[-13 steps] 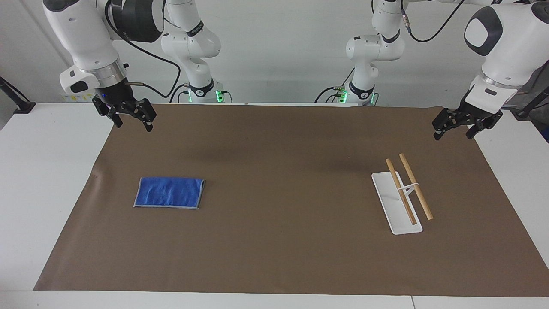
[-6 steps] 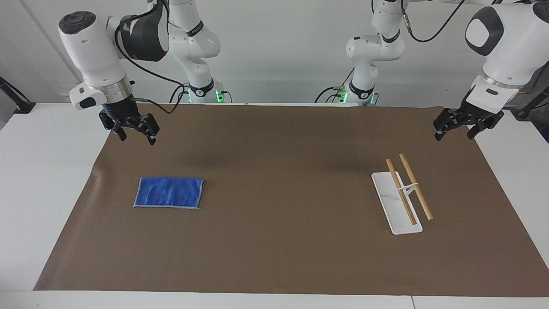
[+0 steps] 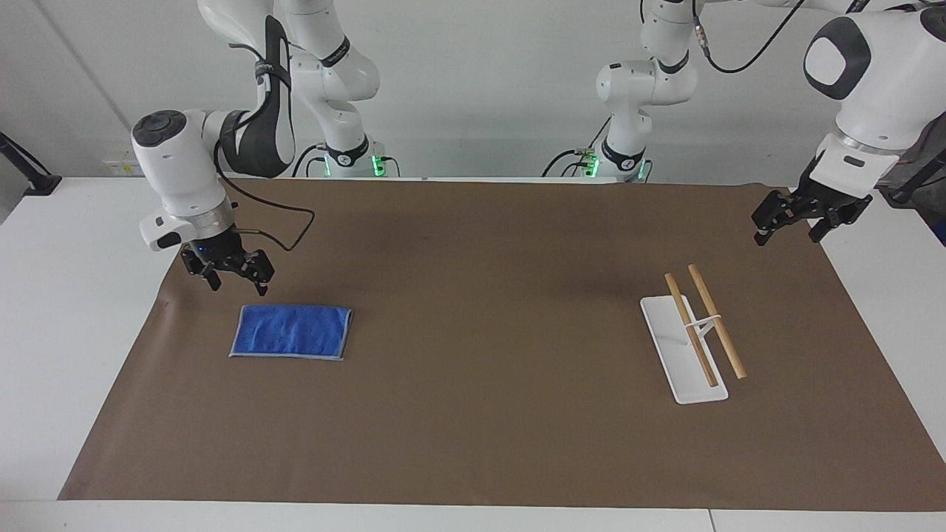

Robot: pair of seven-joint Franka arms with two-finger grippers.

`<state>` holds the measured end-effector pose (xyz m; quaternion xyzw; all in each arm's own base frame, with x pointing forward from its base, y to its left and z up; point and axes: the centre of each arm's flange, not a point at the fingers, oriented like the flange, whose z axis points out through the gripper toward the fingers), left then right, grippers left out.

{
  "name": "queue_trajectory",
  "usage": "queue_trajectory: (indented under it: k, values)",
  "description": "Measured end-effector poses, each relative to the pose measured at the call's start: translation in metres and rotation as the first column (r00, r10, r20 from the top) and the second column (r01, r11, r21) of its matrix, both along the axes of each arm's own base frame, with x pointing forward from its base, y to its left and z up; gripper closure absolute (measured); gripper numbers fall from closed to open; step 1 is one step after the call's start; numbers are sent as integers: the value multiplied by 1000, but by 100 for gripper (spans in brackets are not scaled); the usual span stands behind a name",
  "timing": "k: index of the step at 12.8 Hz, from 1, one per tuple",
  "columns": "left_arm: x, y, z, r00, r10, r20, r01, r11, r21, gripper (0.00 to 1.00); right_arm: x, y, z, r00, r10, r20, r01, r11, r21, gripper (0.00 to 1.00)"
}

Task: Right arm passes towel to left arm to hang
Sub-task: 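Reach the right gripper down to the blue towel's near edge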

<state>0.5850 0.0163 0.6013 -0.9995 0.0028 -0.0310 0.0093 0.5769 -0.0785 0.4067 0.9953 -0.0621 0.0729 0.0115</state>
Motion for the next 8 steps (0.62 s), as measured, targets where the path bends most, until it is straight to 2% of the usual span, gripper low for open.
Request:
queue_trajectory:
  k: [4, 8]
  values:
    - [0, 5, 0, 1000, 12, 1, -12, 1000, 0, 0, 13, -2, -40, 999, 24, 23, -23, 1000, -13, 0]
    - [0, 6, -1, 1000, 15, 0, -15, 1000, 0, 0, 18, -1, -73, 1000, 27, 3, -27, 1000, -14, 0]
